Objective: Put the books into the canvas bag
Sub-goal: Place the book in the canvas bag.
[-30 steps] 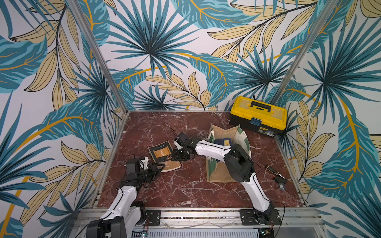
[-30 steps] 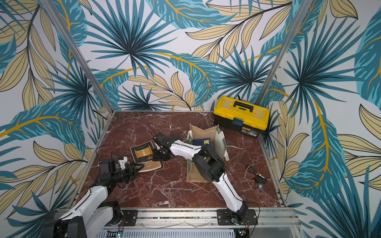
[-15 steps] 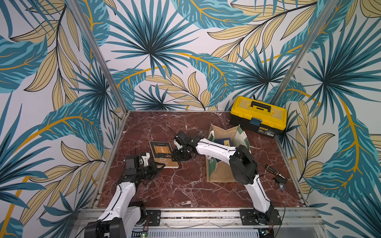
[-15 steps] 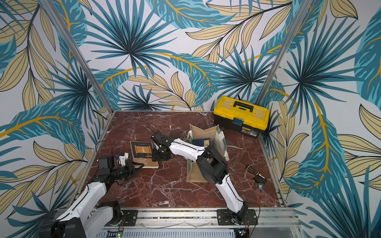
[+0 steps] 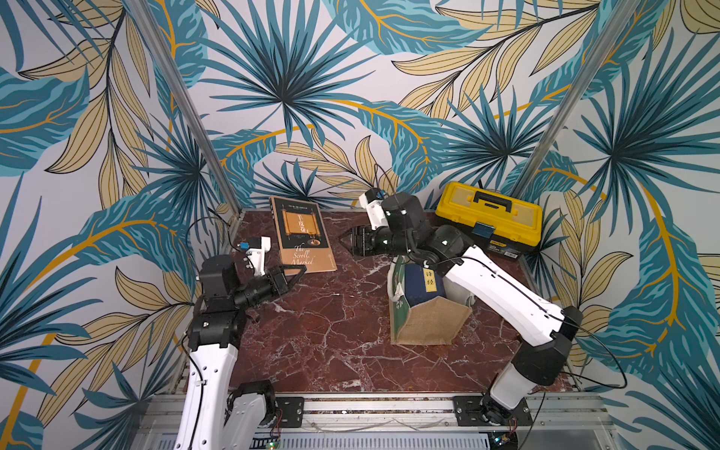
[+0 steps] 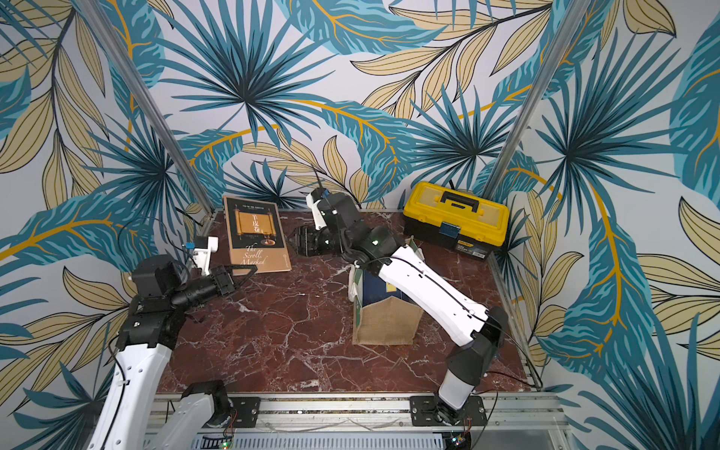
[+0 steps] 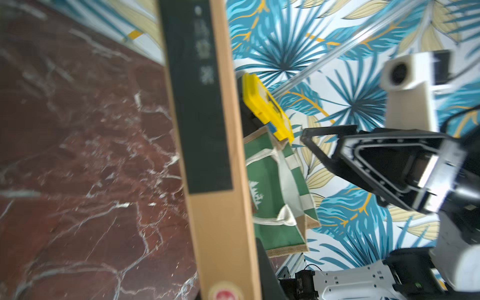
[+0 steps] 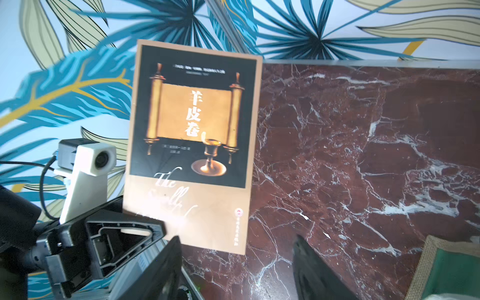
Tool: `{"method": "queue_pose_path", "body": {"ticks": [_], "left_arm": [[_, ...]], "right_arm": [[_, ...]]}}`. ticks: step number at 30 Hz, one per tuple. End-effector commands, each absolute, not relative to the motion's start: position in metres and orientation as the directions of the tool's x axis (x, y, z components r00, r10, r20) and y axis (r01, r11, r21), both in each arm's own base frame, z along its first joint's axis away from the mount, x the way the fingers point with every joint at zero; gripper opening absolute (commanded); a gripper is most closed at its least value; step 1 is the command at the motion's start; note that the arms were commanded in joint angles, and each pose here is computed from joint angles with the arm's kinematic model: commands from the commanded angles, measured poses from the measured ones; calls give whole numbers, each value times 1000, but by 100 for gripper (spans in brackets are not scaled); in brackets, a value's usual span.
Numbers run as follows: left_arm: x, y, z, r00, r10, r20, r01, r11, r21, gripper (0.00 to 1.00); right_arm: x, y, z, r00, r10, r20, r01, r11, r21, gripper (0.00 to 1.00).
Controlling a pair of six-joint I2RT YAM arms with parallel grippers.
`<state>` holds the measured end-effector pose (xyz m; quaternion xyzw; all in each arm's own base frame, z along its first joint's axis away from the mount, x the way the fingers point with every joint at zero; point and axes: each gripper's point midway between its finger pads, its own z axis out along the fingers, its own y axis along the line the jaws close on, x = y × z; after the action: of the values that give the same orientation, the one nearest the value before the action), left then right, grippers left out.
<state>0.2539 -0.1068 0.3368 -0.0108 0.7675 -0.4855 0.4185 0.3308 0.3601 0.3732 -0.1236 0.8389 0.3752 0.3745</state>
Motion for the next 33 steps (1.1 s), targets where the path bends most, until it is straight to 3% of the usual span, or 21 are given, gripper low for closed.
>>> {"method": "queue_pose_path", "body": {"ticks": [1, 10, 17, 19, 22, 23, 25, 27, 28, 31, 33], "left_arm": [[229, -124, 408, -487, -311, -816, 670, 466, -578, 0], [191, -161, 450, -446, -226, -866, 819, 288, -497, 0], [188, -165, 452, -495, -236, -837, 802, 247, -544, 0], [188, -165, 450, -507, -239, -828, 794, 246, -556, 0], [191, -165, 444, -531, -246, -811, 775, 246, -582, 0], [192, -165, 442, -539, -248, -805, 768, 246, -591, 0], [195, -165, 438, -564, -253, -786, 749, 242, -616, 0], [197, -167, 432, -593, -252, -765, 731, 232, -642, 0], [197, -169, 430, -603, -247, -758, 725, 225, -651, 0], [197, -175, 423, -625, -246, -741, 710, 216, -671, 13], [198, -179, 420, -634, -249, -732, 700, 216, -680, 30]], "right_arm": [[327, 362, 388, -703, 136, -698, -513, 582, 631, 68], [318, 362, 440, -744, 210, -634, -552, 339, 761, 70], [307, 370, 468, -776, 229, -588, -572, 140, 808, 70], [304, 368, 473, -780, 246, -575, -571, 96, 816, 64], [303, 361, 474, -781, 274, -561, -564, 76, 822, 48], [303, 359, 474, -780, 278, -561, -563, 80, 822, 40], [300, 354, 476, -770, 287, -569, -570, 91, 817, 15], [297, 349, 475, -761, 290, -581, -575, 116, 810, 0], [296, 345, 476, -752, 294, -590, -579, 133, 804, 0], [294, 331, 470, -727, 299, -618, -580, 214, 786, 0], [292, 317, 463, -706, 300, -641, -573, 289, 767, 0]]}}
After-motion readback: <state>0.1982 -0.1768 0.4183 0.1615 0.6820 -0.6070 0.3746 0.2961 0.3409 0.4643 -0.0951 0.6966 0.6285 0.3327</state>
